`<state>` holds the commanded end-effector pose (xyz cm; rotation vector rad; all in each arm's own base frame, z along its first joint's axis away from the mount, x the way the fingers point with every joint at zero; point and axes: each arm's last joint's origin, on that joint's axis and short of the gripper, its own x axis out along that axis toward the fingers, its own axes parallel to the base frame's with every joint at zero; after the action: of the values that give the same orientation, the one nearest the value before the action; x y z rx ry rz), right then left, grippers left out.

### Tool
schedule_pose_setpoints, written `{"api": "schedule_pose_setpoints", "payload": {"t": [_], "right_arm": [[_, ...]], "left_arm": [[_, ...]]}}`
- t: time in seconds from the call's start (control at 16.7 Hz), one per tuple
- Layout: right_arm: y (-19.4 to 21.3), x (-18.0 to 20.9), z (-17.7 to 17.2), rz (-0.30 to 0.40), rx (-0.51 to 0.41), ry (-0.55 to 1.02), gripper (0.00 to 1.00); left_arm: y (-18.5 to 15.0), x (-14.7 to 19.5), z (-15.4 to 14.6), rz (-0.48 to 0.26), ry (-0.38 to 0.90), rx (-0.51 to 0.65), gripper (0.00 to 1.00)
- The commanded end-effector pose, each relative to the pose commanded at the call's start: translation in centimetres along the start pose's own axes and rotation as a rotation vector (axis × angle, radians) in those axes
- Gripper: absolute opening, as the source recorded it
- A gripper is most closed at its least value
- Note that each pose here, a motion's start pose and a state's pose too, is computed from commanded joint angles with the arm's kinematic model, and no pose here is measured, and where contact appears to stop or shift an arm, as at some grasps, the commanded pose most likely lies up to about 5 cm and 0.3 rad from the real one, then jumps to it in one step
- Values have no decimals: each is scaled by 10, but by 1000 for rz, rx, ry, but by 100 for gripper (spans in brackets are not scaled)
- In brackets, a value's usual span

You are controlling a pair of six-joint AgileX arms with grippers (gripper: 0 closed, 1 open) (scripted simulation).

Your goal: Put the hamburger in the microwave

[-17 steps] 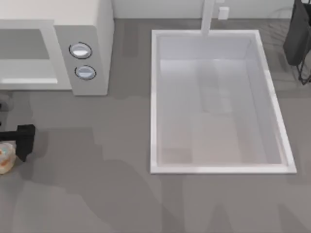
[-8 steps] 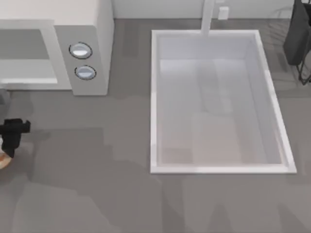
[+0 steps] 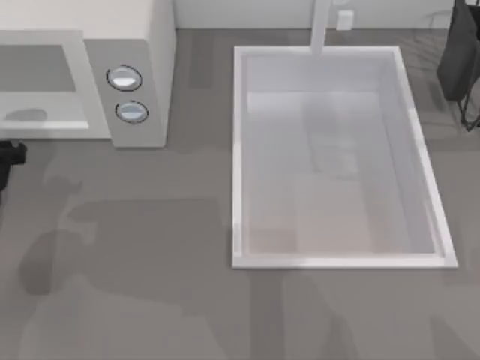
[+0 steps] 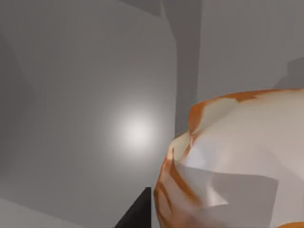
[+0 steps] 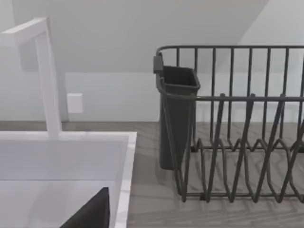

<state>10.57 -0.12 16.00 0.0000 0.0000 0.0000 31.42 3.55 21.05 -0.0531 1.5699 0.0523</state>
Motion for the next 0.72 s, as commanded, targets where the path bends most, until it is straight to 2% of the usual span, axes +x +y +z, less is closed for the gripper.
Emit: {"api": "schedule_pose_setpoints", "payload": {"t": [0.48,0.72], "right_arm": [[0,0,0,0,0,0,100],[0,0,0,0,0,0,100]], "left_arm": [[1,4,1,3,-8,-5,0],[4,26,8,14,-104,-26,0]]}}
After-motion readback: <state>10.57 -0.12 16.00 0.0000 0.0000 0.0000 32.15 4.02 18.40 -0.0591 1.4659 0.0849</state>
